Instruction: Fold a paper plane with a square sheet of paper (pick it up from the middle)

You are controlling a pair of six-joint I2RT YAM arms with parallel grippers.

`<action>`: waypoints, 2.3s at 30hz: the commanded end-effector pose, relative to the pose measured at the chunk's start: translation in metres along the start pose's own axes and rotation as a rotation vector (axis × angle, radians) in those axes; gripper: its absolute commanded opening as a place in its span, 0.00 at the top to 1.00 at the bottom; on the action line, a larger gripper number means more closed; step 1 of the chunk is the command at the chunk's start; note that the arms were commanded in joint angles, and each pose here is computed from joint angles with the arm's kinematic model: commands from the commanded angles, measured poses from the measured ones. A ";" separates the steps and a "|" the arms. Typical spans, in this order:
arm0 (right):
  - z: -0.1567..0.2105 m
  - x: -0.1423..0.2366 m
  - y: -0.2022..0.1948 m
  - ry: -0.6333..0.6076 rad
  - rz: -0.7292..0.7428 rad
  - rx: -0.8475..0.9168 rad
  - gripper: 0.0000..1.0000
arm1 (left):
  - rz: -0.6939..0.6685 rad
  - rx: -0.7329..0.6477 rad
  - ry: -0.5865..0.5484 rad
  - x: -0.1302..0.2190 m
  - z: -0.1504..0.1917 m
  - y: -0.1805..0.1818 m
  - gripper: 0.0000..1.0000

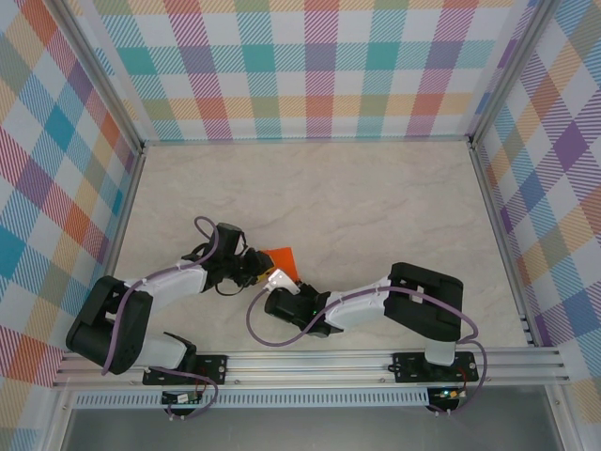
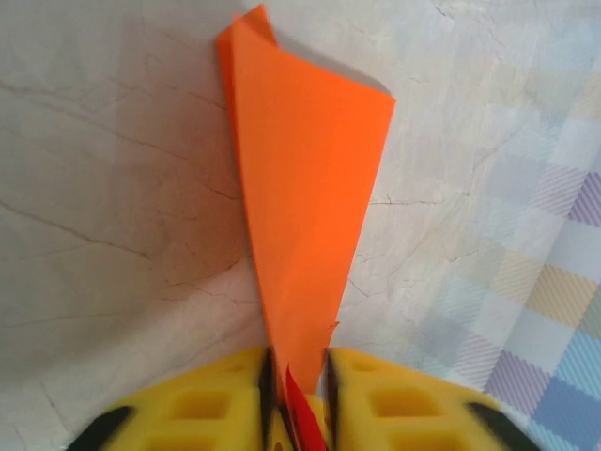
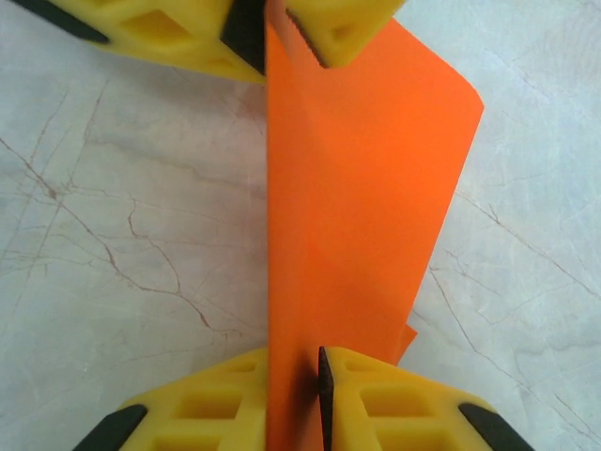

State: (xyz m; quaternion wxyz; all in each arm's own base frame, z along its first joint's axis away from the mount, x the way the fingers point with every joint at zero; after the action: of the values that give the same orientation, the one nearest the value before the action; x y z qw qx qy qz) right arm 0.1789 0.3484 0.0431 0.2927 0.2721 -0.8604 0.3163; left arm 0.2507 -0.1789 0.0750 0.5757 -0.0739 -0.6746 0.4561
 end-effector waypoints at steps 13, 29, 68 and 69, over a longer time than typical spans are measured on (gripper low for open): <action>0.021 0.012 -0.023 -0.013 -0.356 -0.425 0.87 | -0.078 -0.042 -0.104 0.038 -0.003 -0.002 0.25; 0.038 0.004 -0.036 0.016 -0.549 -0.681 0.84 | -0.040 -0.041 -0.080 0.036 0.001 -0.005 0.24; 0.071 -0.009 -0.019 0.356 -0.657 -0.886 0.82 | 0.174 -0.196 0.058 -0.017 0.022 -0.070 0.44; 0.069 -0.009 -0.020 0.354 -0.658 -0.885 0.82 | 0.180 -0.200 0.058 -0.018 0.021 -0.074 0.44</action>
State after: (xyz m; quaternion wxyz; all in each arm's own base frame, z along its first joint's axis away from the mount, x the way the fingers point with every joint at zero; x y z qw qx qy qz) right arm 0.2005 0.3044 0.0391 0.5282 0.3566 -0.7490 -0.1811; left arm 0.2562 -0.2274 0.0941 0.5705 -0.1606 -0.6857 0.4225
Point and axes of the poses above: each hand's point on the last joint's axis, 136 mm out from that joint toward the fingers, its own x axis back along the fingers, its own y axis along the line the jaws close on, z = x × y, the point moved 3 cm from there along x, back along the fingers, and after that the axes turned 5 degrees about x, right-handed, at the moved point
